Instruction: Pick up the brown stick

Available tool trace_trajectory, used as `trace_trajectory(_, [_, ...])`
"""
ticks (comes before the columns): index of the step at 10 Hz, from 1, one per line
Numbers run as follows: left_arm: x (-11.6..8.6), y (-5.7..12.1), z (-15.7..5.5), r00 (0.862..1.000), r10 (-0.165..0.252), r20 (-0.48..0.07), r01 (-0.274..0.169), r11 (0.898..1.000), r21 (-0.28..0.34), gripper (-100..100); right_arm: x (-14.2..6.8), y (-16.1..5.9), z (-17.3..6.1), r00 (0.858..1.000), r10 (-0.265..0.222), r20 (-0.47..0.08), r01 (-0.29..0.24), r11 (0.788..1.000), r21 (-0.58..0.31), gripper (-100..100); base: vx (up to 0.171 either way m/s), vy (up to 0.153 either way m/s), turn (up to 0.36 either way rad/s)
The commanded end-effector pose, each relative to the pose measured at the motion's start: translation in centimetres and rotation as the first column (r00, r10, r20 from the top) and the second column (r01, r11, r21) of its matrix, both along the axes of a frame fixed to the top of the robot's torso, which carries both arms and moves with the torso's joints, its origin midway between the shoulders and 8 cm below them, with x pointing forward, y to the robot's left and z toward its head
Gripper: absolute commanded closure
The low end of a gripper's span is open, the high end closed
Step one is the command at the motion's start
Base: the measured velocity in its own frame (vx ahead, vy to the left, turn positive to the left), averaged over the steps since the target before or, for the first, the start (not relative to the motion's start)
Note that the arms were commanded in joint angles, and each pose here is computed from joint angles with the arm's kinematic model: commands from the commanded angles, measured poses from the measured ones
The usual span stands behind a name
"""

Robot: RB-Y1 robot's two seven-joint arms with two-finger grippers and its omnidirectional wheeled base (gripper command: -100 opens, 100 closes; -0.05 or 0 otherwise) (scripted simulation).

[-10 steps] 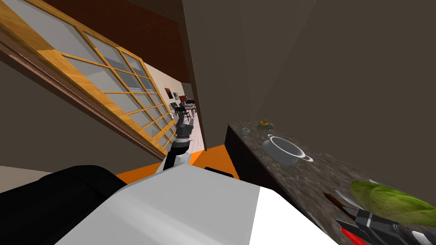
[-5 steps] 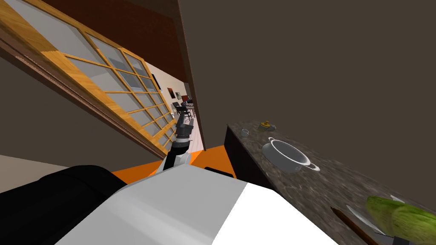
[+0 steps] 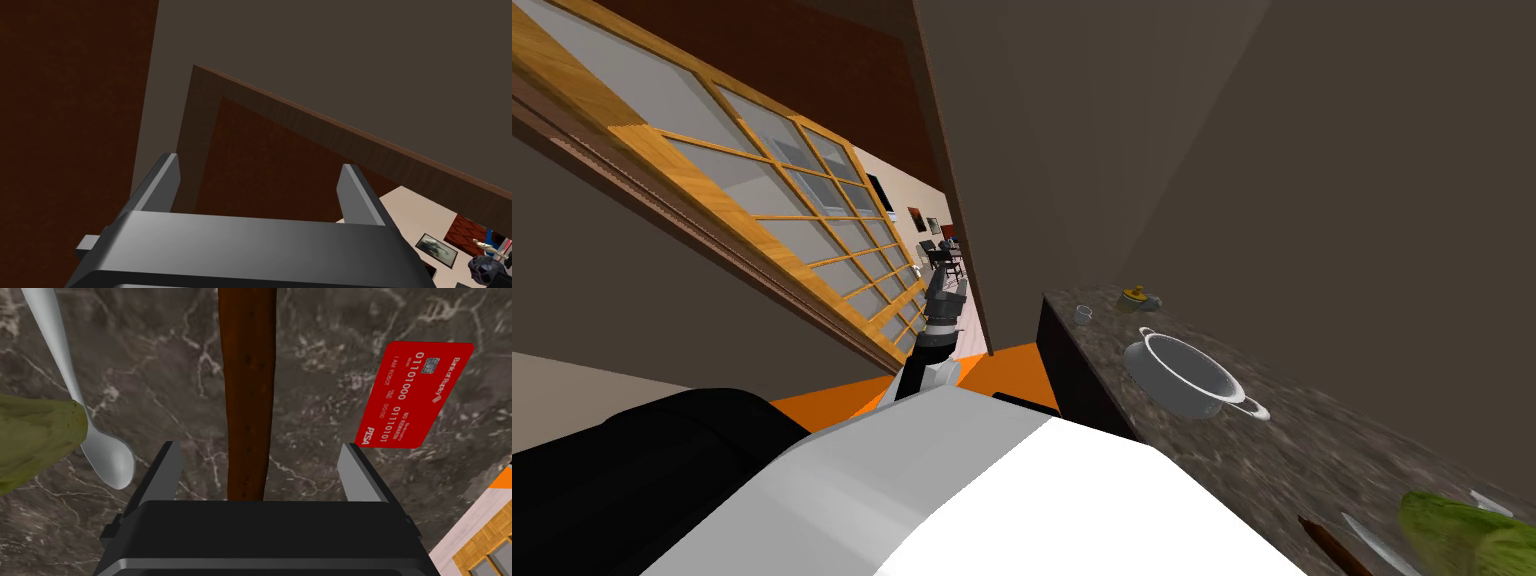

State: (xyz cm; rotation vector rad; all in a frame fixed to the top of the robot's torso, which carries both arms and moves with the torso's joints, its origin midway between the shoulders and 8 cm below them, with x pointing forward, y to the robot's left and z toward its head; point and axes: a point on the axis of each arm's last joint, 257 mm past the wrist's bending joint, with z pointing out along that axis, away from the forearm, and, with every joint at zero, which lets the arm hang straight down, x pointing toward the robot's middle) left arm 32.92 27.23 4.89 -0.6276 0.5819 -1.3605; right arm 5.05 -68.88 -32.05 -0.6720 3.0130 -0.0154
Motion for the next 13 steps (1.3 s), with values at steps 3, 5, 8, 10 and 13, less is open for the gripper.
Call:
trace_trajectory(3, [0.0,0.0,0.0,1.000,0.000,0.000,0.000,1.000,0.000,0,-1.5,0.3,-0.6,1.000,-0.012,-0.016,0.012,1.000,0.010,0,0.019,-0.038,0.014])
trace_trajectory(5, [0.0,0.0,0.0,1.000,0.000,0.000,0.000,1.000,0.000,0,-2.0,-0.4,-1.0,0.995,-0.102,-0.013,0.102,0.995,0.005,-100,-0.190,-0.055,0.408])
trace_trajectory(8, [0.0,0.0,0.0,1.000,0.000,0.000,0.000,1.000,0.000,0,-2.2,-0.8,-1.2,0.985,-0.169,-0.012,0.169,0.986,0.005,-100,-0.209,-0.015,0.266])
trace_trajectory(10, [0.0,0.0,0.0,1.000,0.000,0.000,0.000,1.000,0.000,0,-2.4,-1.1,-1.4,0.975,-0.221,-0.011,0.221,0.975,0.004,-100,-0.168,-0.001,0.279])
trace_trajectory(13, [0.0,0.0,0.0,1.000,0.000,0.000,0.000,1.000,0.000,0,-2.9,-1.6,-1.8,0.947,-0.322,-0.010,0.322,0.947,0.004,-100,-0.228,0.006,0.335])
